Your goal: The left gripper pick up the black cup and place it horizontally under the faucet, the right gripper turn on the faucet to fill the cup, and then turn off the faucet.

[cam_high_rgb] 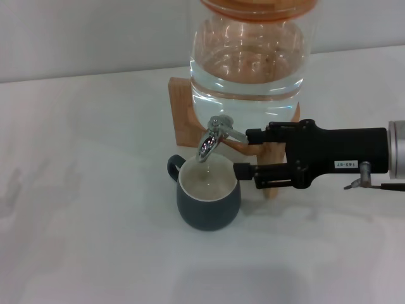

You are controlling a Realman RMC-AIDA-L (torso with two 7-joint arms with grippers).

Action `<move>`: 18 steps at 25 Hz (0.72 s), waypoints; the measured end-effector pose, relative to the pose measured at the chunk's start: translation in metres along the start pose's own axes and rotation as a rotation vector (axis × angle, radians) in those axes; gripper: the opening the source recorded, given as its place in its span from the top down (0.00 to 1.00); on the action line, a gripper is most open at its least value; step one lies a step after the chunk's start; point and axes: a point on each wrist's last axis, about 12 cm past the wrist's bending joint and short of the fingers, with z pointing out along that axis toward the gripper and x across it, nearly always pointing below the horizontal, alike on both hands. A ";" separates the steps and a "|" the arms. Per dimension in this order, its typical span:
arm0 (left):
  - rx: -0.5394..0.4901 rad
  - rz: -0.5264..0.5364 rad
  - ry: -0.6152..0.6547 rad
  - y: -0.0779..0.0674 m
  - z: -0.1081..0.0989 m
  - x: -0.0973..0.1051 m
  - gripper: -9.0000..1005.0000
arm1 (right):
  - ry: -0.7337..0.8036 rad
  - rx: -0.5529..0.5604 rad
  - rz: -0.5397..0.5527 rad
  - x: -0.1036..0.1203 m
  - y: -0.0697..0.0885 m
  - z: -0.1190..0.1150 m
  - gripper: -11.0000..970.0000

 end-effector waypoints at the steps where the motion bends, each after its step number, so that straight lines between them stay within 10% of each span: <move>1: -0.002 0.000 0.002 0.000 0.000 0.000 0.51 | 0.002 -0.007 -0.004 -0.001 0.001 0.001 0.19; 18: -0.011 0.008 0.013 0.001 0.001 0.001 0.51 | 0.010 -0.066 -0.027 -0.006 0.011 0.013 0.19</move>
